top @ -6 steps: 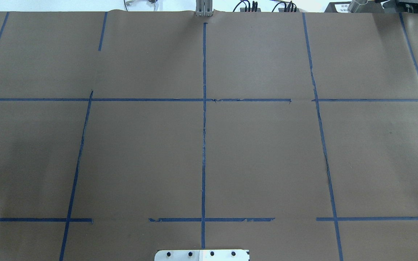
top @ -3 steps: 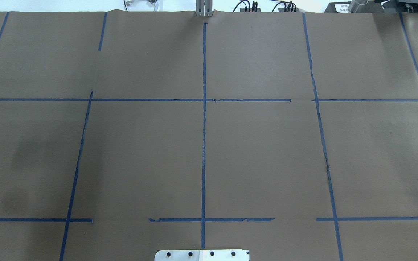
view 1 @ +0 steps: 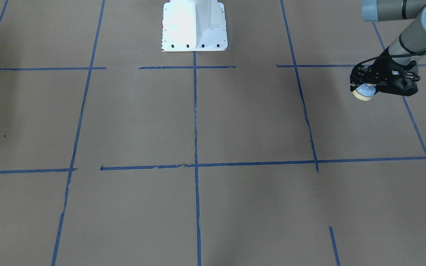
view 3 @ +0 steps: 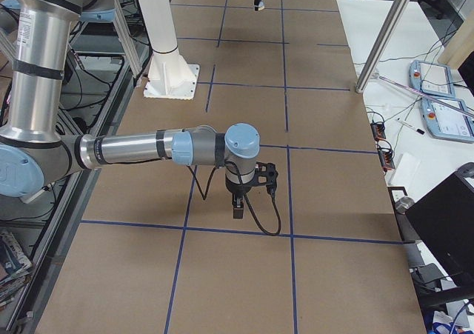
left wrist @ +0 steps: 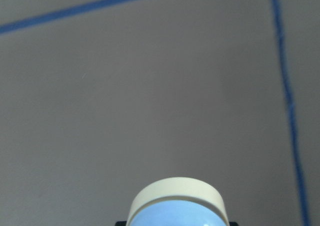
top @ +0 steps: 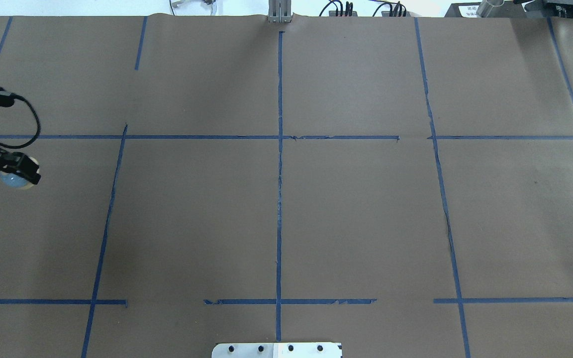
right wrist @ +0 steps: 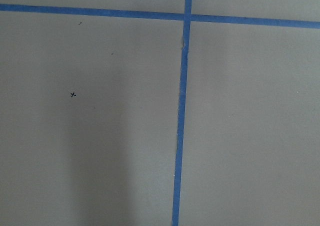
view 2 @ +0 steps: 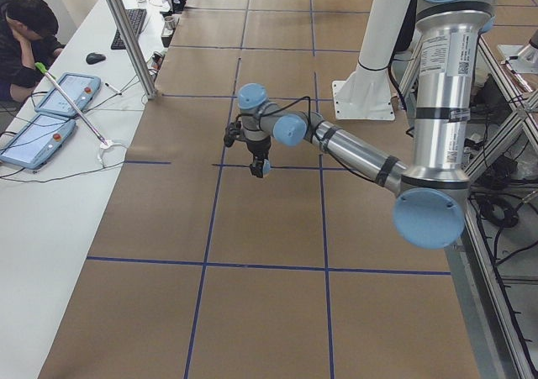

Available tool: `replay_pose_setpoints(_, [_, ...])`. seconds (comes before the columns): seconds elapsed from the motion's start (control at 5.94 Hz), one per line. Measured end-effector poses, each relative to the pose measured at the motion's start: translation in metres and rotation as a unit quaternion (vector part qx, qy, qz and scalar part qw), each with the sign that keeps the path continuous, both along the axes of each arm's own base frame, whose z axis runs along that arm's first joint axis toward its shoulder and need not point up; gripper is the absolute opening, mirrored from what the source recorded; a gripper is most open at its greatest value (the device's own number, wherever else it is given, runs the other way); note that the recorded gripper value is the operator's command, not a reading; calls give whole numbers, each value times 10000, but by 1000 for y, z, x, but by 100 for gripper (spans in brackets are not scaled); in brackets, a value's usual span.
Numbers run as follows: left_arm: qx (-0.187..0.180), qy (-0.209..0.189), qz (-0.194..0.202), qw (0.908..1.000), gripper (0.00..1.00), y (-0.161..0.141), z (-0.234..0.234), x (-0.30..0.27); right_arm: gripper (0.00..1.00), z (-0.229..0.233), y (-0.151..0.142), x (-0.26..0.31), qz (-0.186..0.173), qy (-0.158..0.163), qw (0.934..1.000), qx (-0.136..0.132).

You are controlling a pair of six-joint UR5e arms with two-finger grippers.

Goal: Place and press bell with both arms
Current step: 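Carry the bell with the left gripper toward the grid center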

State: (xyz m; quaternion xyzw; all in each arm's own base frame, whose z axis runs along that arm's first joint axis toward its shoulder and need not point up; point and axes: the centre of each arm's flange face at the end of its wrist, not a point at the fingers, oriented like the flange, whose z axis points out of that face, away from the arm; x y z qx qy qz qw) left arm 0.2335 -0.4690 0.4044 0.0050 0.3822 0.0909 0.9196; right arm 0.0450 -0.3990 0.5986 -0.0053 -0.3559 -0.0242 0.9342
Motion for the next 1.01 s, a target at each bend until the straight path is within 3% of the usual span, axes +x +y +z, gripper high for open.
replay_pose_setpoints(0.67, [-749,-75,-693,9948,1,-84,-158,205,100,8,-21,-2,68,-20,10000,25])
replay_pose_setpoints(1.01, [-896,-90,-1170,9890,2,-98,-205,310,100,11,-22,-2,66,-23,10000,46])
